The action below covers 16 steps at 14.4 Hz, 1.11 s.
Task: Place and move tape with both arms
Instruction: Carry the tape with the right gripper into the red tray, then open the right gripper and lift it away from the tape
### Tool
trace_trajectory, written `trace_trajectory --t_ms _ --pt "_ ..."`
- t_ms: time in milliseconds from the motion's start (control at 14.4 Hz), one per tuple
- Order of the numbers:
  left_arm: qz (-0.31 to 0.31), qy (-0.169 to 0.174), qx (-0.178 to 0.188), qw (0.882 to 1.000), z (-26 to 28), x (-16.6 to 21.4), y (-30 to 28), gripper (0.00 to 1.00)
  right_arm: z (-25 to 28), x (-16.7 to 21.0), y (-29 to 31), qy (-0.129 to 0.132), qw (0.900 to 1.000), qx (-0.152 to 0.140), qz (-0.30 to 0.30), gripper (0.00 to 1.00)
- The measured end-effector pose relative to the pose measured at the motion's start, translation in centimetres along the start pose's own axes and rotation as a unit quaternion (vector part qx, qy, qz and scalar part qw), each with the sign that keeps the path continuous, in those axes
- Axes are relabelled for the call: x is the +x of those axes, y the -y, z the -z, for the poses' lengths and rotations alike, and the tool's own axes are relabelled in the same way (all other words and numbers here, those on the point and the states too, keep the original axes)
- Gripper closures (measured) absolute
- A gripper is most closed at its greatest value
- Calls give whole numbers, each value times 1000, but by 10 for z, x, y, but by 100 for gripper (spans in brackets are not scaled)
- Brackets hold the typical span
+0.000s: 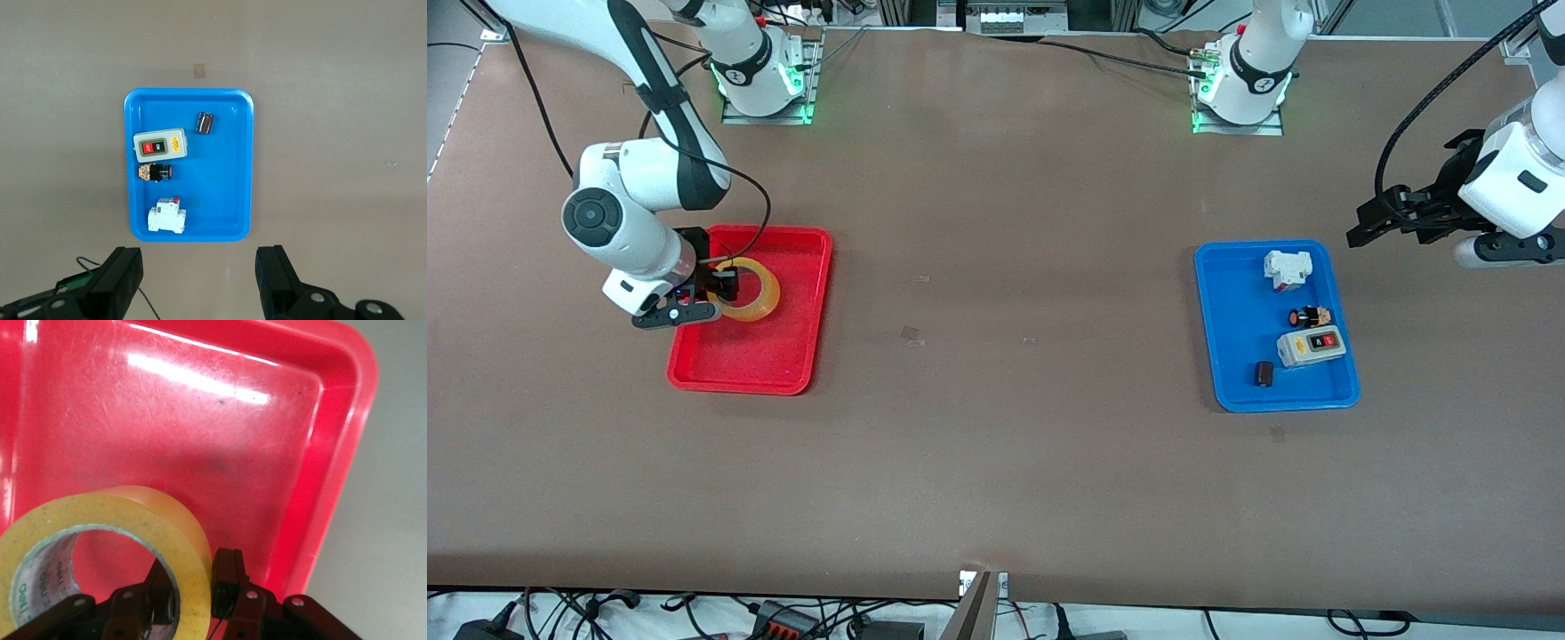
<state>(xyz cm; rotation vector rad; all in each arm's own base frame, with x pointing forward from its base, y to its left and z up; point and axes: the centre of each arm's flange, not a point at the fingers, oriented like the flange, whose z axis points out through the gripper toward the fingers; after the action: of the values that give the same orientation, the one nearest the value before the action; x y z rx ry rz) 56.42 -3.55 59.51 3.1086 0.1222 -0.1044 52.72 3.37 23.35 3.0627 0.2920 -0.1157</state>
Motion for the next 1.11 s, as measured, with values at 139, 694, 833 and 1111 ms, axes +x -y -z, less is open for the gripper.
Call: trace_trajectory --t_ms 139,694,833,1111 --pt "0 2 0 1000 0 0 0 0 -14 3 2 -7 1000 3 1 79" --pt "-1 4 1 1000 -1 -1 -1 0 -25 14 0 -34 999 5 2 47" --pt "-1 4 1 1000 -1 -1 -1 0 -6 23 -4 -48 999 2 -1 23" --pt "-2 6 1 1000 -1 -1 -1 0 78 38 -22 -44 999 -11 -15 3"
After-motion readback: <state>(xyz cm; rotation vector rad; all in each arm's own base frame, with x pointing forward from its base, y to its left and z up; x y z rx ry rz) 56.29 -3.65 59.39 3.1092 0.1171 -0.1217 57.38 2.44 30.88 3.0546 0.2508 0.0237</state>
